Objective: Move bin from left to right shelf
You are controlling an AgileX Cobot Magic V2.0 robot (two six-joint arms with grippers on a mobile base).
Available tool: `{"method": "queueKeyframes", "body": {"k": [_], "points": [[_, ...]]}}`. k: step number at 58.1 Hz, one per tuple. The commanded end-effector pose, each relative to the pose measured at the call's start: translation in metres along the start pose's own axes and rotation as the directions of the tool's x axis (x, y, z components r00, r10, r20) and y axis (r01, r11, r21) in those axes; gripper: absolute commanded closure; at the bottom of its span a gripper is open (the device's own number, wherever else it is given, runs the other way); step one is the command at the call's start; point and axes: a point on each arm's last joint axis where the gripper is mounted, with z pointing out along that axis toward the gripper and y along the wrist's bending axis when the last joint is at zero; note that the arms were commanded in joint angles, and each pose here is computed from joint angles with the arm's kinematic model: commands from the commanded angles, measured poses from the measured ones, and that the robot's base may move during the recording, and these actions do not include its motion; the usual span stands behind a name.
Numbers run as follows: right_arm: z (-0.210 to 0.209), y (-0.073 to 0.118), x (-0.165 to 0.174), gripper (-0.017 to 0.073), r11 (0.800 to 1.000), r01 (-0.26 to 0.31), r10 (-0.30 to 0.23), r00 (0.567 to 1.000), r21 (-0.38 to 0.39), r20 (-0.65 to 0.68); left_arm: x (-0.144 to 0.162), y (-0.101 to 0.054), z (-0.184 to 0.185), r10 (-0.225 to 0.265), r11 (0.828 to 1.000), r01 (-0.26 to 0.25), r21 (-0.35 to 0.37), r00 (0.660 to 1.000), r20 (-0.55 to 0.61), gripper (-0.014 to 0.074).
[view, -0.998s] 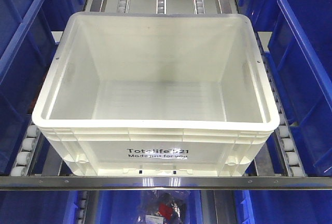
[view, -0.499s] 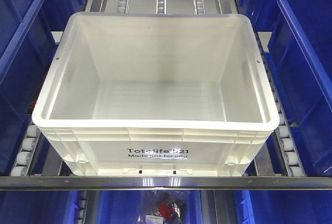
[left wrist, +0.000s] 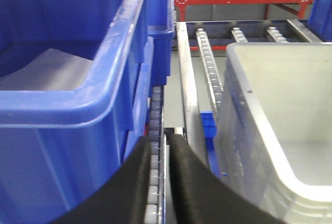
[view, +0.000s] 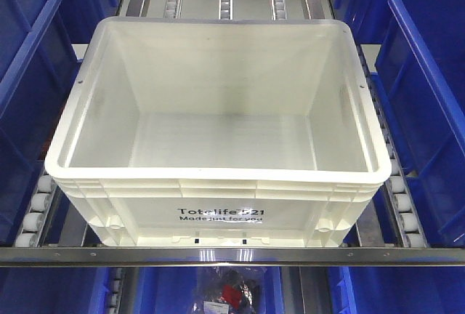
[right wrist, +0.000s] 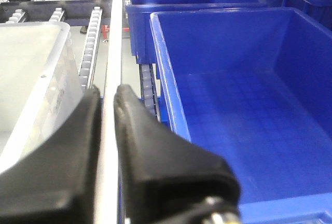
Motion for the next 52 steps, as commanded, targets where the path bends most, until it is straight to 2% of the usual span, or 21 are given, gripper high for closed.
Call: {"method": "queueKeyframes", "body": {"k": [1,10,15,17,22,27,32,41,46,52], "points": [[0.001,0.001,-0.014,0.0361,1.0,0.0,0.0,0.997,-0.004,0.076,-0.017,-0.002,-0.002,-0.006,1.0,0.004,0.028,0.996,0.093,0.0352],[0.001,0.001,-0.014,0.0163,1.0,0.004,-0.004,0.997,-0.004,0.076,-0.018,-0.003,-0.002,-0.006,0.999,0.002,0.034,0.995,0.095,0.0121],[0.001,0.001,-0.014,0.0115,0.999,0.043,-0.043,0.996,0.001,0.076,-0.017,-0.003,-0.002,-0.005,0.999,0.001,0.041,0.996,0.091,0.0031],[0.001,0.001,-0.015,0.0109,0.999,0.039,-0.039,0.996,0.0,0.081,-0.017,-0.004,-0.002,-0.005,0.999,0.0,0.049,0.996,0.089,0.0009],[0.001,0.001,-0.014,0.011,1.0,-0.006,0.006,0.997,-0.004,0.073,-0.017,-0.005,-0.002,-0.004,0.998,-0.002,0.065,0.996,0.087,-0.0003],[0.001,0.001,-0.015,0.011,1.0,-0.01,0.01,0.998,-0.004,0.059,-0.017,-0.006,-0.002,-0.004,0.996,-0.003,0.084,0.996,0.085,0.0005],[0.003,0.004,-0.022,0.011,0.999,0.008,-0.007,1.0,-0.037,0.03,-0.017,-0.009,0.001,0.009,0.994,-0.016,0.108,0.998,0.064,0.0008],[0.024,0.016,-0.04,0.011,0.991,0.008,-0.018,0.997,-0.131,-0.073,-0.031,-0.017,0.02,0.036,0.987,-0.023,0.159,0.996,-0.076,0.0008],[0.041,0.022,-0.049,0.011,0.989,0.01,-0.033,0.988,-0.15,-0.152,-0.042,-0.023,0.034,0.058,0.984,-0.03,0.175,0.985,-0.161,0.0008],[0.066,0.028,-0.058,0.011,0.988,0.008,-0.043,0.972,-0.153,-0.229,-0.062,-0.03,0.051,0.068,0.982,-0.031,0.189,0.978,-0.195,0.0008]]}}
